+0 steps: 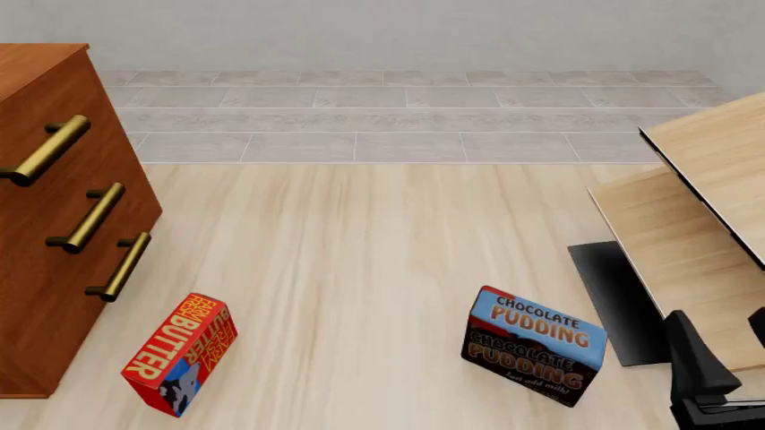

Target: Close the top drawer of the cabinet and put the bowl on top of it.

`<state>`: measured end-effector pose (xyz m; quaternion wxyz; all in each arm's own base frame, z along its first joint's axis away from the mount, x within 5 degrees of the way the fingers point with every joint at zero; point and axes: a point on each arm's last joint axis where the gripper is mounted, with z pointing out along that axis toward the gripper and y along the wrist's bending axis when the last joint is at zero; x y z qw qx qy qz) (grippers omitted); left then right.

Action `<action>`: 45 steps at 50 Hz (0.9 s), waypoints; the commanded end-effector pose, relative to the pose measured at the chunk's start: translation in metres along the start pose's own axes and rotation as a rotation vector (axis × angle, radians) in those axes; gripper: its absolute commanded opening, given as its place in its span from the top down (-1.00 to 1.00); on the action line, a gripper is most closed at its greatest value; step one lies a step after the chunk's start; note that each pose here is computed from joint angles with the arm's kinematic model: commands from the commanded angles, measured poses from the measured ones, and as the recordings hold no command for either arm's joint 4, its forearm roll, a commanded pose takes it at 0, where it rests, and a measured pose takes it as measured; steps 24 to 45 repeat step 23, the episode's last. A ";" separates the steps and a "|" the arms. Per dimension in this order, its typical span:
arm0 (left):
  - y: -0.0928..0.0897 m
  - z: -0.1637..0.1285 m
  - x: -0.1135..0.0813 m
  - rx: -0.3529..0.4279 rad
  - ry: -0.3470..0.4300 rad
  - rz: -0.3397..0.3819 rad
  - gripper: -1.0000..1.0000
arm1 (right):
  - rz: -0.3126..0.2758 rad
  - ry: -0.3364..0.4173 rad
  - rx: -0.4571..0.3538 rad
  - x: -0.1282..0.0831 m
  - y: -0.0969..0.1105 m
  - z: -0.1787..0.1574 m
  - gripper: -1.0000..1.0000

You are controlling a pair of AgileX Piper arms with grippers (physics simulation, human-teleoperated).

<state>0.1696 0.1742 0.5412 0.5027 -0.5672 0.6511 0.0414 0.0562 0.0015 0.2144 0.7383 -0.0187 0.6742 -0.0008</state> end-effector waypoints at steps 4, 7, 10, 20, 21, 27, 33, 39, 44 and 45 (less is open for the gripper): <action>-0.004 -0.039 -0.006 0.059 -0.083 -0.014 -1.00 | 0.004 -0.003 0.003 0.000 0.000 0.000 -1.00; -0.004 -0.044 -0.008 0.065 -0.099 -0.012 -1.00 | 0.004 -0.003 0.004 0.000 0.000 0.000 -1.00; -0.007 -0.047 -0.007 0.080 -0.099 0.003 -1.00 | 0.005 -0.004 0.004 -0.001 0.000 0.000 -1.00; -0.014 -0.071 -0.009 0.143 -0.151 0.048 -1.00 | 0.012 -0.007 0.011 -0.001 -0.001 0.000 -1.00; -0.016 -0.078 -0.011 0.159 -0.169 0.051 -1.00 | 0.013 -0.007 0.011 -0.001 -0.001 0.000 -1.00; -0.019 -0.087 -0.011 0.185 -0.187 0.064 -1.00 | 0.013 -0.007 0.011 -0.001 -0.001 0.000 -1.00; -0.019 -0.087 -0.011 0.185 -0.187 0.064 -1.00 | 0.013 -0.007 0.011 -0.001 -0.001 0.000 -1.00; -0.019 -0.087 -0.011 0.185 -0.187 0.064 -1.00 | 0.013 -0.007 0.011 -0.001 -0.001 0.000 -1.00; -0.019 -0.087 -0.011 0.185 -0.187 0.064 -1.00 | 0.013 -0.007 0.011 -0.001 -0.001 0.000 -1.00; -0.019 -0.087 -0.011 0.185 -0.187 0.064 -1.00 | 0.013 -0.007 0.011 -0.001 -0.001 0.000 -1.00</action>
